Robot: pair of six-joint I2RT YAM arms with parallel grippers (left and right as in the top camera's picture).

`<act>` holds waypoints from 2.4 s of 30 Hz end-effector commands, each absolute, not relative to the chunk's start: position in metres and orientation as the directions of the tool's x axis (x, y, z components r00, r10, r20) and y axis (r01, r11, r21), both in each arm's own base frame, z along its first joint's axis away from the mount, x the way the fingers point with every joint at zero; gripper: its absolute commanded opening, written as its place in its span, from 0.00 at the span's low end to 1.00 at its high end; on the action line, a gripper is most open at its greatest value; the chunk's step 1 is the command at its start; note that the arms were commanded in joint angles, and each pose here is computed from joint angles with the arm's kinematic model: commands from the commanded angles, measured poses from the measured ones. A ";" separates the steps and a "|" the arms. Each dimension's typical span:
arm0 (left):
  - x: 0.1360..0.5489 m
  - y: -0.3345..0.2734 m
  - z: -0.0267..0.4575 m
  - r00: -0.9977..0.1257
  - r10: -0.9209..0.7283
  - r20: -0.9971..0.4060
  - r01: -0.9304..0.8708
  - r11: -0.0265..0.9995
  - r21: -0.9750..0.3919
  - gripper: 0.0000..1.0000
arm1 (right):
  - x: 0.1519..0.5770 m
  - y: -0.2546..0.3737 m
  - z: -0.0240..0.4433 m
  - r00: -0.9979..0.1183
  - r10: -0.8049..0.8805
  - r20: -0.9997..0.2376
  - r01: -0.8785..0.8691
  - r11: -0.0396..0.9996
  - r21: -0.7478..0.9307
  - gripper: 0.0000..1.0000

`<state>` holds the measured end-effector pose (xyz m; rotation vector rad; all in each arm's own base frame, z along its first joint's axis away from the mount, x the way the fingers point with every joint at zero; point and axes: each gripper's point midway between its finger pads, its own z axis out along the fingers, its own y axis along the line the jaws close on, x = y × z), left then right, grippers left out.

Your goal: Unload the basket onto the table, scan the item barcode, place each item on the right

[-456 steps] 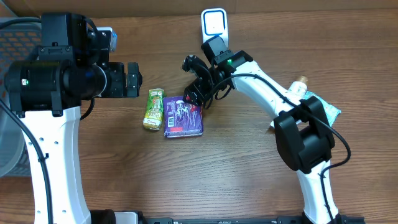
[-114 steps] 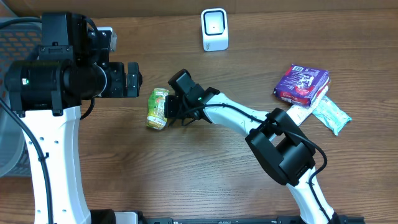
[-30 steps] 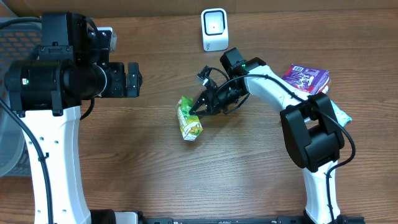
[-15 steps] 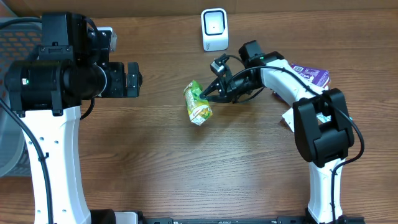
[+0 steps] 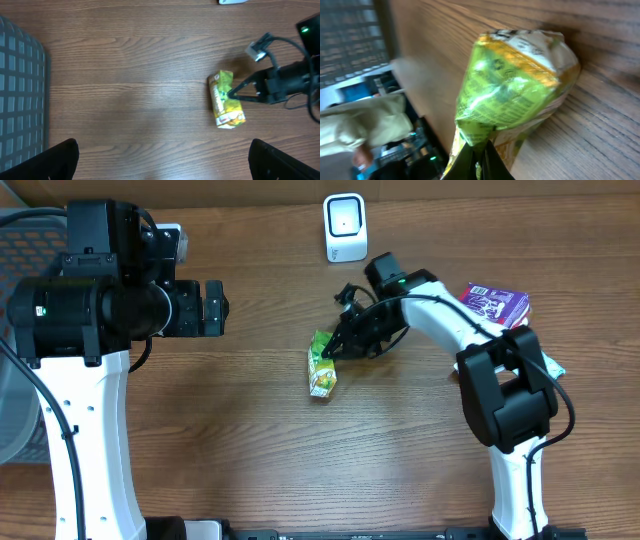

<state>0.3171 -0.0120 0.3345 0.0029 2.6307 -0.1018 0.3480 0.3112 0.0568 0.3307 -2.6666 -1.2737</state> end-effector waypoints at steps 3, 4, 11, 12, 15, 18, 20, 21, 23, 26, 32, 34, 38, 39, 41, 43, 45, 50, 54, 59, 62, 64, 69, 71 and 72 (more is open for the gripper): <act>0.320 -0.010 0.334 -0.873 0.003 -0.488 0.035 0.998 -0.058 0.99 | 0.357 0.302 0.046 -0.975 -0.217 0.053 -0.119 0.706 0.698 0.31; 0.320 -0.010 0.334 -0.873 0.002 -0.488 0.035 0.998 -0.058 0.99 | 0.360 0.298 0.047 -0.976 -0.209 0.054 -0.113 0.708 0.697 0.50; 0.320 -0.010 0.334 -0.873 0.002 -0.488 0.035 0.998 -0.058 0.99 | 0.370 0.288 0.066 -0.978 -0.206 0.012 -0.161 0.796 0.584 0.74; 0.320 -0.010 0.334 -0.873 0.002 -0.488 0.035 0.998 -0.058 1.00 | 0.369 0.291 0.071 -0.976 -0.218 -0.005 -0.184 0.811 0.555 0.75; 0.320 -0.010 0.334 -0.873 0.002 -0.488 0.035 0.998 -0.058 1.00 | 0.361 0.304 0.078 -0.962 -0.268 -0.050 -0.260 0.847 0.463 0.76; 0.320 -0.010 0.334 -0.873 0.003 -0.488 0.035 0.998 -0.058 1.00 | 0.345 0.323 0.074 -0.938 -0.334 -0.089 -0.343 0.870 0.355 0.81; 0.320 -0.010 0.334 -0.873 0.002 -0.488 0.035 0.998 -0.058 1.00 | 0.334 0.333 0.067 -0.916 -0.386 -0.113 -0.402 0.878 0.258 0.84; 0.320 -0.010 0.334 -0.873 0.002 -0.488 0.035 0.998 -0.058 1.00 | 0.330 0.335 0.065 -0.907 -0.402 -0.124 -0.420 0.881 0.215 0.86; 0.320 -0.010 0.334 -0.873 0.002 -0.488 0.035 0.998 -0.058 1.00 | 0.324 0.339 0.057 -0.889 -0.434 -0.147 -0.450 0.887 0.104 0.88; 0.320 -0.010 0.334 -0.873 0.002 -0.488 0.035 0.998 -0.058 1.00 | 0.315 0.344 0.045 -0.856 -0.492 -0.159 -0.494 0.869 -0.027 0.88; 0.320 -0.010 0.334 -0.873 0.002 -0.488 0.035 0.998 -0.058 1.00 | 0.310 0.339 0.034 -0.847 -0.511 -0.150 -0.493 0.859 -0.139 0.74; 0.320 -0.010 0.334 -0.873 0.002 -0.488 0.035 0.998 -0.058 1.00 | 0.312 0.333 0.035 -0.846 -0.512 -0.148 -0.486 0.856 -0.177 0.70; 0.320 -0.010 0.334 -0.873 0.002 -0.488 0.035 0.998 -0.058 1.00 | 0.321 0.315 0.036 -0.858 -0.492 -0.147 -0.449 0.857 -0.252 0.68; 0.320 -0.010 0.334 -0.873 0.002 -0.488 0.035 0.998 -0.058 1.00 | 0.323 0.313 0.036 -0.861 -0.488 -0.144 -0.444 0.859 -0.254 0.66; 0.320 -0.010 0.334 -0.873 0.002 -0.488 0.035 0.998 -0.058 1.00 | 0.327 0.307 0.034 -0.869 -0.476 -0.136 -0.433 0.864 -0.256 0.66; 0.320 -0.010 0.334 -0.873 0.002 -0.488 0.035 0.998 -0.058 1.00 | 0.329 0.303 0.033 -0.871 -0.474 -0.127 -0.434 0.865 -0.252 0.66; 0.320 -0.010 0.334 -0.873 0.003 -0.488 0.035 0.998 -0.058 1.00 | 0.329 0.303 0.032 -0.860 -0.497 -0.113 -0.462 0.854 -0.238 0.66; 0.320 -0.010 0.334 -0.873 0.002 -0.488 0.035 0.998 -0.058 1.00 | 0.327 0.311 0.030 -0.823 -0.558 -0.103 -0.533 0.822 -0.202 0.59; 0.320 -0.010 0.334 -0.873 0.003 -0.488 0.035 0.998 -0.058 1.00 | 0.326 0.314 0.029 -0.802 -0.590 -0.096 -0.568 0.802 -0.186 0.33; 0.320 -0.010 0.334 -0.873 0.002 -0.488 0.035 0.998 -0.058 0.99 | 0.323 0.309 0.020 -0.791 -0.606 -0.076 -0.585 0.787 -0.195 0.33; 0.320 -0.010 0.334 -0.873 0.002 -0.488 0.035 0.998 -0.058 1.00 | 0.322 0.297 0.011 -0.794 -0.606 -0.047 -0.585 0.783 -0.212 0.44; 0.320 -0.010 0.334 -0.873 0.002 -0.488 0.035 0.998 -0.058 1.00 | 0.322 0.290 0.007 -0.795 -0.606 -0.031 -0.587 0.781 -0.215 0.51; 0.320 -0.010 0.334 -0.873 0.003 -0.488 0.035 0.998 -0.058 1.00 | 0.327 0.284 0.004 -0.805 -0.593 -0.033 -0.574 0.791 -0.214 0.54; 0.320 -0.010 0.334 -0.873 0.002 -0.488 0.035 0.998 -0.058 1.00 | 0.328 0.285 0.006 -0.804 -0.593 -0.037 -0.573 0.791 -0.213 0.45; 0.320 -0.010 0.334 -0.873 0.003 -0.488 0.035 0.998 -0.058 1.00 | 0.329 0.285 0.006 -0.804 -0.593 -0.039 -0.573 0.791 -0.213 0.39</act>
